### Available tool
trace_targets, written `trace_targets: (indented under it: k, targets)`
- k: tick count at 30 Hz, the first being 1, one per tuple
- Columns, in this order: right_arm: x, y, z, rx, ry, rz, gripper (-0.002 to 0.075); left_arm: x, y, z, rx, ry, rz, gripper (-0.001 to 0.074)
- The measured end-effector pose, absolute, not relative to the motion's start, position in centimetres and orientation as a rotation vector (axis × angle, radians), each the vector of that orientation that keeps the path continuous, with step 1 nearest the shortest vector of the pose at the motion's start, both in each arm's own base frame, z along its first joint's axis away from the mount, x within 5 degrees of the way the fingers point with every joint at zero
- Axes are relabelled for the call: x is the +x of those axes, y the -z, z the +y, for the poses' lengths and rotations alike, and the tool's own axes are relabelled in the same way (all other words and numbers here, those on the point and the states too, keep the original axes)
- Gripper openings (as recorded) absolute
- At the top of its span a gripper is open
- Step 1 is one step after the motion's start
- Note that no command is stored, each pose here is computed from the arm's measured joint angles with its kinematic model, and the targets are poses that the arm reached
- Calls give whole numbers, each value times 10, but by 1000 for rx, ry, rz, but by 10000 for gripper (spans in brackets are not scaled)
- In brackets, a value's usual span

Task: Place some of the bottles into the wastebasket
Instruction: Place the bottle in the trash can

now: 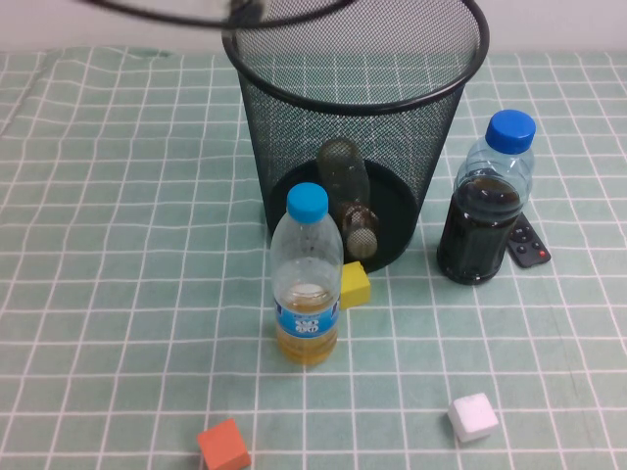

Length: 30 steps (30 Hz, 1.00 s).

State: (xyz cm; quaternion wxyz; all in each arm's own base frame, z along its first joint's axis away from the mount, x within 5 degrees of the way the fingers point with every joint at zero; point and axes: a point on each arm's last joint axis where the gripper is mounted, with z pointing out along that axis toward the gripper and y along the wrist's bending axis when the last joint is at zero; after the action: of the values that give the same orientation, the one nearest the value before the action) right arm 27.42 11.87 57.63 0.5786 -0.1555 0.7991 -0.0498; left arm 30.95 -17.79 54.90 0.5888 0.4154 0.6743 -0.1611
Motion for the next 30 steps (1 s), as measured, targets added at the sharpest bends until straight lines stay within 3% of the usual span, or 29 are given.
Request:
trace_targets:
  k: [3, 6, 17, 24, 28, 30]
  targets:
    - [268, -581, 114, -347, 115, 1855, -2, 317, -556, -187, 969, 437, 1500, 335]
    - [268, -581, 114, -339, 119, 1857, -3, 335, -541, -204, 992, 564, 1484, 335]
    - [278, -567, 118, -354, 158, 1912, -3, 426, -399, -254, 1116, 720, 1796, 335]
    - [283, -559, 121, -370, 174, 1944, -3, 437, -363, -260, 1164, 746, 1901, 337]
    - [281, -560, 120, -369, 158, 1941, -3, 436, -368, -258, 1133, 737, 1926, 500]
    - [274, -564, 118, -365, 131, 1933, -3, 432, -377, -255, 1105, 727, 1932, 546]
